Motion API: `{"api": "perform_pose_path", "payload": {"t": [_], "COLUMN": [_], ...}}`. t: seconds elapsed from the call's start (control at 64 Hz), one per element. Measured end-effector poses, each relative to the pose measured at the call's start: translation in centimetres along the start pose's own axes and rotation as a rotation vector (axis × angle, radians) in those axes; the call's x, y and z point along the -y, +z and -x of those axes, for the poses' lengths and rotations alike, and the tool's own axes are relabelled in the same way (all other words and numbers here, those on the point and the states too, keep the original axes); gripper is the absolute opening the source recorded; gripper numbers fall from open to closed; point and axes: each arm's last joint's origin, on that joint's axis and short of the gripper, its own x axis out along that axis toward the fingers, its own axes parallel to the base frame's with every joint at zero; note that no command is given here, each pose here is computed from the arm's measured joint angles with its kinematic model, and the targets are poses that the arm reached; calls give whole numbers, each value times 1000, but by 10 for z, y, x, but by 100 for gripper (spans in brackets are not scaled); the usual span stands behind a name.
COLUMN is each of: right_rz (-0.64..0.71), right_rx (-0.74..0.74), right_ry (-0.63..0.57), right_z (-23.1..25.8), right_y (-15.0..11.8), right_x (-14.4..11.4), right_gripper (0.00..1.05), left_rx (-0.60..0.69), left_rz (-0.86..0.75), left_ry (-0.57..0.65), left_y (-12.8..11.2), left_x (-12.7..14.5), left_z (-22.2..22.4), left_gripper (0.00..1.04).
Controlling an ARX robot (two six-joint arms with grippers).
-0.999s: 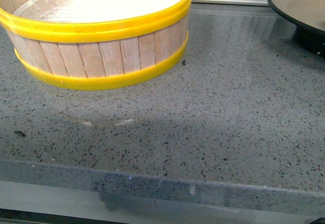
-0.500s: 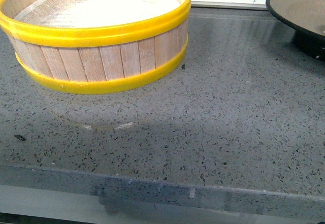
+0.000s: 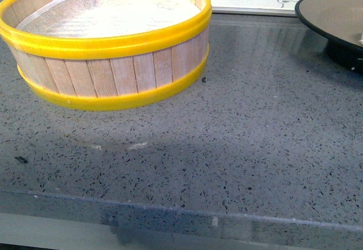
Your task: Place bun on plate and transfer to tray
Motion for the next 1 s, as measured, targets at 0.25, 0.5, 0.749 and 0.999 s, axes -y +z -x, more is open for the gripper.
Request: {"api": "perform_pose_path", "payload": {"t": [0.25,0.5,0.749,0.999], "right_rz": [-386,-527,-603,-624], "right_rx": [-139,-235,-299,-322], "right_ry": [10,24,42,42], "right_z": [-30,-39,-42,-45], "right_y": [-5,-19,-34,-39], "right_x": [2,-8,-17,-19], "right_gripper": [96,96,96,96], "left_rx": [0,0,0,0], "left_rz": [0,0,0,0], "left_ry": [0,0,0,0], "left_y": [0,0,0,0], "left_x": [0,0,0,0], "left_z": [0,0,0,0], "left_gripper": [98,98,98,98]}}
